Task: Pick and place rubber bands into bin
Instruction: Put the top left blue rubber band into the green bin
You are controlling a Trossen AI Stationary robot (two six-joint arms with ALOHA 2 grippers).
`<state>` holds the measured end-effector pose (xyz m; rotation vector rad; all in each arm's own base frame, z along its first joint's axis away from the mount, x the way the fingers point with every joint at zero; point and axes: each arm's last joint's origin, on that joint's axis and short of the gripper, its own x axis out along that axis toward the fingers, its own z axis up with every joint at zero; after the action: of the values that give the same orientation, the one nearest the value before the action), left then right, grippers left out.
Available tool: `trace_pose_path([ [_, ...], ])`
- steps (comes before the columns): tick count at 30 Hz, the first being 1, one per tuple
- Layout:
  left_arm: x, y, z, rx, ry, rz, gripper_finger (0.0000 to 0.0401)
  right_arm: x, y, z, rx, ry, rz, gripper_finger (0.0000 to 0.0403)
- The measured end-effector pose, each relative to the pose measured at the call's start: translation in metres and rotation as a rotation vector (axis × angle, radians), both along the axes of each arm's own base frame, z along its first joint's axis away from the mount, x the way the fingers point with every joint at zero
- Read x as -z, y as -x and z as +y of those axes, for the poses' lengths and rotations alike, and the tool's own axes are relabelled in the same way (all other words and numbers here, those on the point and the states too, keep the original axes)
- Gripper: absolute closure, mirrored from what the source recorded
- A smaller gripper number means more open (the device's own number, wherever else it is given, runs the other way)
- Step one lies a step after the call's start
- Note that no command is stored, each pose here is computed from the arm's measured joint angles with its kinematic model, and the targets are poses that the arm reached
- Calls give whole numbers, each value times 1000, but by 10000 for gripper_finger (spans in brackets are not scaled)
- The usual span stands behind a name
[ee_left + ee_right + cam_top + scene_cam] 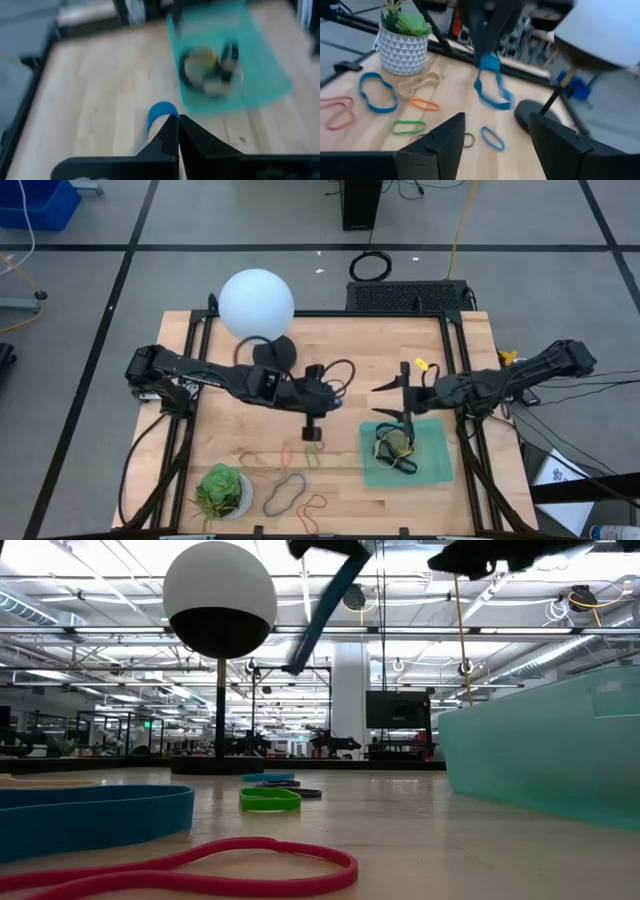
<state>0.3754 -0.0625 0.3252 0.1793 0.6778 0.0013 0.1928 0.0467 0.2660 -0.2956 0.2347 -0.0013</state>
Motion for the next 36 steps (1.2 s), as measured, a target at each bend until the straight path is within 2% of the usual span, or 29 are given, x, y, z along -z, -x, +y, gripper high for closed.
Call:
trace_pose_path([
  [6,-8,-9,6,-6,35,-119,397,22,-3,1,-6,21,-207,190],
  [13,-13,-15,12,18,65,-186,397,35,-20,5,0,37,-231,190],
  [20,-12,-15,9,30,58,-183,395,41,-32,-5,139,46,-257,190],
  [26,-12,-15,9,39,52,-180,391,43,-38,-11,80,-39,-290,192],
  [32,-12,-14,9,40,48,-178,394,45,-40,-13,75,-97,-286,223],
  [36,-12,-15,9,45,40,-180,391,44,-41,-11,2,-109,-298,255],
])
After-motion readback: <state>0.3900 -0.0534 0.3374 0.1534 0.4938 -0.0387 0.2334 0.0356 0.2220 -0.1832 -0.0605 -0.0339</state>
